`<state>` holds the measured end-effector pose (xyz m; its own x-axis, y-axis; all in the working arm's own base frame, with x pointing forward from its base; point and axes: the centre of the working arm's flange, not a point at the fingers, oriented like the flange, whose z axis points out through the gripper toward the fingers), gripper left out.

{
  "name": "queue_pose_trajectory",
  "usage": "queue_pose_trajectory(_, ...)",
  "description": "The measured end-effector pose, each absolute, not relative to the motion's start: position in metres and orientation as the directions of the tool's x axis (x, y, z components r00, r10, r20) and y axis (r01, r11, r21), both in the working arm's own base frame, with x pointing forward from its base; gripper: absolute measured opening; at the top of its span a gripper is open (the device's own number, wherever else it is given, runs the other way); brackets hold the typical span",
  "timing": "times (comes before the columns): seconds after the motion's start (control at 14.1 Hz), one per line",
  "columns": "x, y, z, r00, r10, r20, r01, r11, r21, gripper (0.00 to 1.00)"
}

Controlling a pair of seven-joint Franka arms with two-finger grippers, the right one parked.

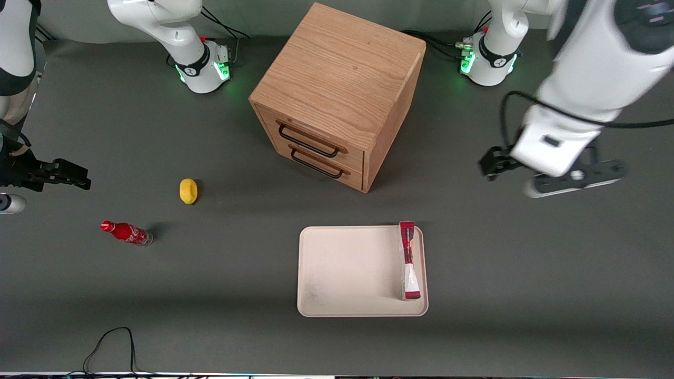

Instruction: Place red cookie box on tray

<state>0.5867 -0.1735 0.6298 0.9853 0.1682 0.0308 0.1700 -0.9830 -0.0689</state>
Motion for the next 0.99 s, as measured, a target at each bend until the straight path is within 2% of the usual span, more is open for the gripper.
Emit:
queue_pose_trajectory(0.5, 0.583, -0.038, 0.632, 0.994, 0.11, 0.002, 0.11, -0.994, -0.018, 1.0)
queue_pose_trajectory(0.78, 0.587, -0.028, 0.616, 0.992, 0.111, 0.066, 0.111, -0.994, 0.003, 1.0)
queue_pose_trajectory(0.99, 0.578, -0.027, 0.609, 0.991, 0.112, 0.068, 0.112, -0.994, 0.004, 1.0)
